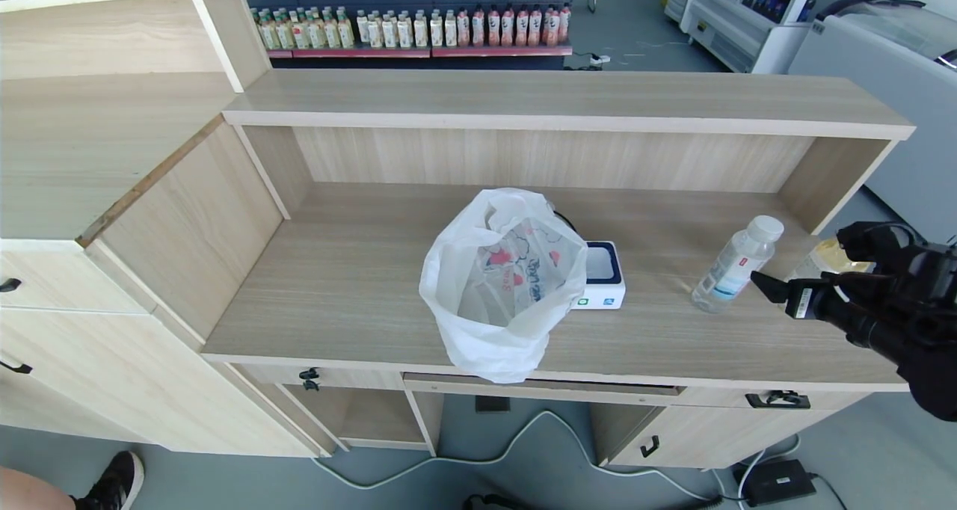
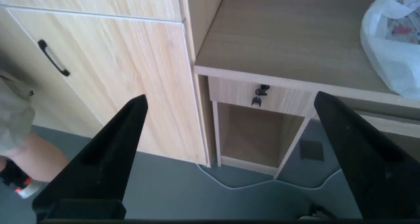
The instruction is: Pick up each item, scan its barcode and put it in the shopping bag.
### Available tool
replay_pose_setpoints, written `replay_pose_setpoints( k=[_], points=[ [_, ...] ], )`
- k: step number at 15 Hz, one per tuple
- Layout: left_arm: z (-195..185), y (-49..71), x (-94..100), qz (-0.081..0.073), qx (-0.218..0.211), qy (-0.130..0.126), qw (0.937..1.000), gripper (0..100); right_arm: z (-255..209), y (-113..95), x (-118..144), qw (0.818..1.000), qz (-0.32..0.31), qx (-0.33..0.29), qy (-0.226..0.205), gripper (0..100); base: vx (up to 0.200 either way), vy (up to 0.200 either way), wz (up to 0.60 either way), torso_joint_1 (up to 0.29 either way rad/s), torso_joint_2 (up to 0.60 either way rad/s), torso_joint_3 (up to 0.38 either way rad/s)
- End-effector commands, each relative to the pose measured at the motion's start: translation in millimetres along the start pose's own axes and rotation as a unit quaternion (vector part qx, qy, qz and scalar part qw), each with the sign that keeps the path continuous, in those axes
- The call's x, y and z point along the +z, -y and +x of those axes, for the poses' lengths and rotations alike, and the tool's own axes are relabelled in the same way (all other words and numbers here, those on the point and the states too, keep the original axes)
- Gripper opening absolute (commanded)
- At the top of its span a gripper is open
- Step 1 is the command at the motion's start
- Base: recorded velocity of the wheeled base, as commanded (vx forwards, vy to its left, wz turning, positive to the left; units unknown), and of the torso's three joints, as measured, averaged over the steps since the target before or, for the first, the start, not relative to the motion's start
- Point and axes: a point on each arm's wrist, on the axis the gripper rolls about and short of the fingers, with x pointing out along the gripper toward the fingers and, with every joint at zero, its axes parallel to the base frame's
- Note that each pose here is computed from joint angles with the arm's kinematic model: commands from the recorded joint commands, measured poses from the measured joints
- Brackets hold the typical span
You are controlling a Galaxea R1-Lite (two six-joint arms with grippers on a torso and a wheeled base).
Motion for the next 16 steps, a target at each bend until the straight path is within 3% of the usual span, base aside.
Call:
replay_pose_setpoints(
  k=[1,8,16],
  points=[
    [0.0,0.0,0.0,0.0,0.0,0.0,1.0,100,15.3,-11.0,-8.4,1.0,-0.001,0.019,-0.007,100,0.0,0.0,0.0,0.0,0.0,0.0],
    [0.0,0.0,0.0,0.0,0.0,0.0,1.0,100,42.8,-28.0,-0.2,0.999,-0.005,0.044,0.021,100,0.0,0.0,0.0,0.0,0.0,0.0],
    [0.0,0.0,0.0,0.0,0.0,0.0,1.0,100,60.4,-30.9,-15.0,0.999,-0.009,0.046,0.009,100,0.0,0.0,0.0,0.0,0.0,0.0]
  ],
)
